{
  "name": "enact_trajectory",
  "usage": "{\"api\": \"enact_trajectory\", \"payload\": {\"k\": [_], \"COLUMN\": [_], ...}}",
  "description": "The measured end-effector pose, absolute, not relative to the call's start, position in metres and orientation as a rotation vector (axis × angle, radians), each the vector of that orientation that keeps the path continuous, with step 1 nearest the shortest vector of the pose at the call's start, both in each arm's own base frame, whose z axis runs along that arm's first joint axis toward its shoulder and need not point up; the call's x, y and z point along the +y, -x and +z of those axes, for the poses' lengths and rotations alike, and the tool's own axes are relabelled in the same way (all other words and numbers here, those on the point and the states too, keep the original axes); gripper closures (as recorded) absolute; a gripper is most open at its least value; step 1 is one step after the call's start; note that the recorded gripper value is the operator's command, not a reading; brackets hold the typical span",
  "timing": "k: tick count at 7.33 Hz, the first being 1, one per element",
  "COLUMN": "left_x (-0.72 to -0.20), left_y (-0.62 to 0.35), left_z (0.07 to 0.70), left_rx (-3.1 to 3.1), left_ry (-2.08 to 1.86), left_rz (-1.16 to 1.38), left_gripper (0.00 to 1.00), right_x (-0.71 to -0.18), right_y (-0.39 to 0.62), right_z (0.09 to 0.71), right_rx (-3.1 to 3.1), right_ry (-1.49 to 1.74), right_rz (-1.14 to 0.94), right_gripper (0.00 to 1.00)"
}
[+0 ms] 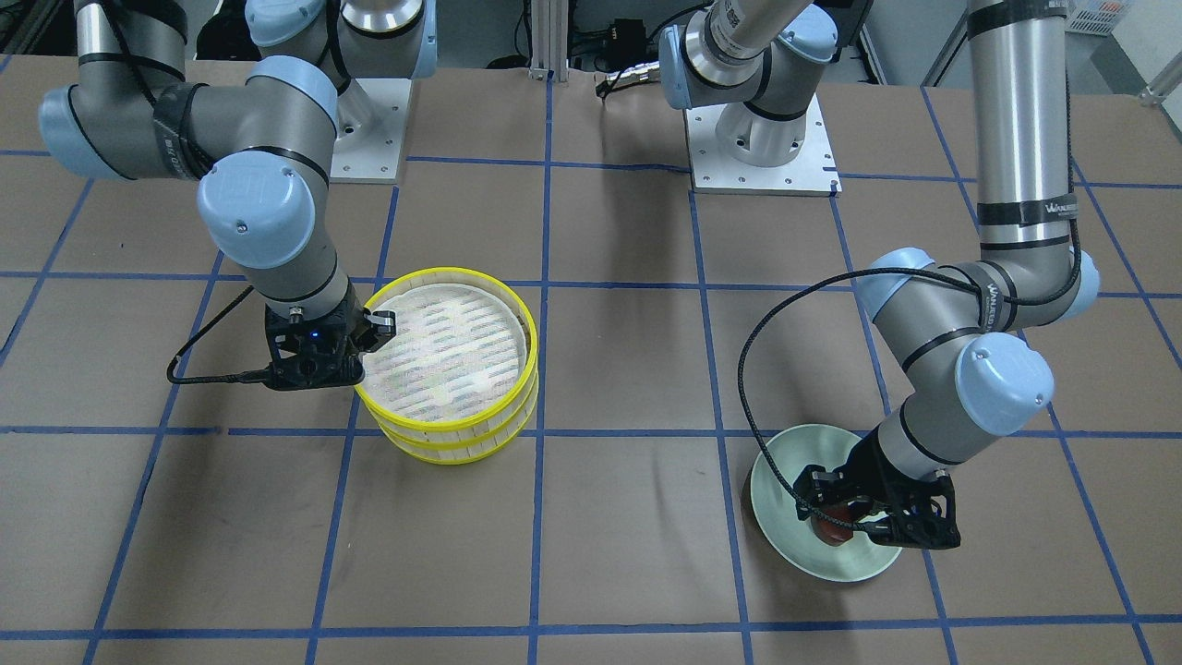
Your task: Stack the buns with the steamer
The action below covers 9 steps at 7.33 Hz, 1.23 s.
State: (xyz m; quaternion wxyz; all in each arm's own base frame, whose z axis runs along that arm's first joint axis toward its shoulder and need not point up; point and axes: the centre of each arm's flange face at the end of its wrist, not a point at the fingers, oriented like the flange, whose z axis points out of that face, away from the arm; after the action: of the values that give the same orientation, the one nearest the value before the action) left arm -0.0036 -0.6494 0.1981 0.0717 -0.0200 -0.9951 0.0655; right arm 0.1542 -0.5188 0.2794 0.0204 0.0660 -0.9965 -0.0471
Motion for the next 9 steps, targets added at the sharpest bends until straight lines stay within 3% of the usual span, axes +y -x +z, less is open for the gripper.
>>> {"api": "enact_trajectory", "payload": {"k": [1, 2, 3, 6, 9], "left_x": [-0.648, -0.648, -0.649, -0.655, -0.622], "left_y": [0.004, 0.004, 0.003, 0.017, 0.104], "left_z": [0.197, 0.196, 0.200, 0.251, 0.324], "left_rx": [-2.988, -2.990, -2.994, -3.012, -3.096], "left_ry": [0.060, 0.064, 0.073, 0.076, -0.025], "left_rz": [0.192, 0.191, 0.203, 0.311, 0.306], "left_gripper": [0.82, 0.92, 0.92, 0.91, 0.92], "right_x": [-0.519, -0.519, -0.519, -0.523, -0.519], "right_y": [-0.154, -0.155, -0.155, -0.155, -0.152], "right_z": [0.279, 0.279, 0.279, 0.306, 0.416], "right_rx": [-3.093, -3.094, -3.094, -3.096, -3.101], "right_ry": [-0.202, -0.200, -0.197, -0.183, -0.168], "right_rz": [-0.148, -0.148, -0.146, -0.061, 0.136], "right_gripper": [0.57, 0.12, 0.01, 0.01, 0.01]}}
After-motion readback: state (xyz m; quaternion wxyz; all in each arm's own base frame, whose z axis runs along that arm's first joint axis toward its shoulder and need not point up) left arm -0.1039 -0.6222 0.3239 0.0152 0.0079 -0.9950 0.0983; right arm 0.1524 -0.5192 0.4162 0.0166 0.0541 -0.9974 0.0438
